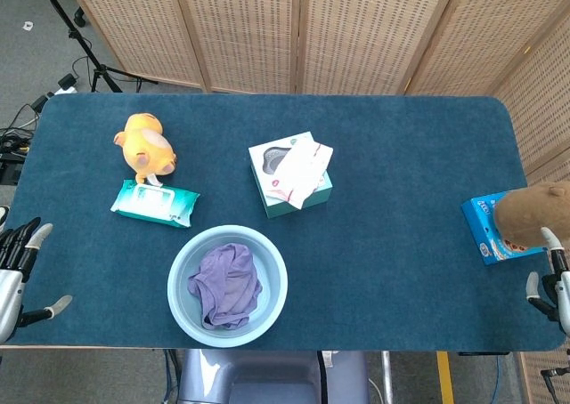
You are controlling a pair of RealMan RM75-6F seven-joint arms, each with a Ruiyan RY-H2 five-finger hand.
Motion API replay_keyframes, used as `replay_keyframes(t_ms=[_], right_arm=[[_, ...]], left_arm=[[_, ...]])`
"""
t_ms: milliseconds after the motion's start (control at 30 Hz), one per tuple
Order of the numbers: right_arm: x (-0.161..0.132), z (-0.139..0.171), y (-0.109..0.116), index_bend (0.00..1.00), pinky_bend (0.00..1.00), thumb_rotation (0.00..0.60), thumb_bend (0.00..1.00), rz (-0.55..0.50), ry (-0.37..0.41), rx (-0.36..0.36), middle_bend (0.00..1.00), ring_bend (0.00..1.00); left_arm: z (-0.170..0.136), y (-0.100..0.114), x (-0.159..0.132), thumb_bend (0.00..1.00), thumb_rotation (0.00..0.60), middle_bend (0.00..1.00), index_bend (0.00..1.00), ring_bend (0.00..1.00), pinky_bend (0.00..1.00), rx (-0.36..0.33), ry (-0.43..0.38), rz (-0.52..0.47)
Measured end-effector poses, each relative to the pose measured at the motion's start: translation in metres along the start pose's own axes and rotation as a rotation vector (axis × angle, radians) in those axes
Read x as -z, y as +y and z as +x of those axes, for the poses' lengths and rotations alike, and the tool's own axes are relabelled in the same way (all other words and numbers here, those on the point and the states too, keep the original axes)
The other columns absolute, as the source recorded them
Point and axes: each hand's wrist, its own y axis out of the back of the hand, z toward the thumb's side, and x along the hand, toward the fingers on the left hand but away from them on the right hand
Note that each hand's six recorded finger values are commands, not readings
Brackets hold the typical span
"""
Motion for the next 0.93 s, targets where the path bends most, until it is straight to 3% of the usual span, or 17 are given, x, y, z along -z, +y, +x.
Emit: replay_keyframes(t_ms=[367, 700, 933], right_arm=[[0.010, -0.014, -0.022, 0.00, 1.00, 0.600, 1.00, 0.066, -0.055, -0.079, 1.00, 1.00], [0.016, -0.026, -0.022, 0.00, 1.00, 0.600, 1.00, 0.039, -0.162, -0.095, 1.00, 1.00], [0.018, -0.026, -0.023, 0.00, 1.00, 0.600, 1.00, 0.052, -0.177, -0.109, 1.00, 1.00]], left_arm=[[0.002, 0.002, 0.002, 0.00, 0.600, 0.00, 0.00, 0.00, 0.00, 0.005, 0.008, -0.018], [0.001, -0.003, 0.005, 0.00, 0.600, 0.00, 0.00, 0.00, 0.00, 0.025, 0.008, -0.010], [0.000, -0.004, 0.006, 0.00, 0.600, 0.00, 0.00, 0.00, 0.00, 0.026, 0.010, -0.016]])
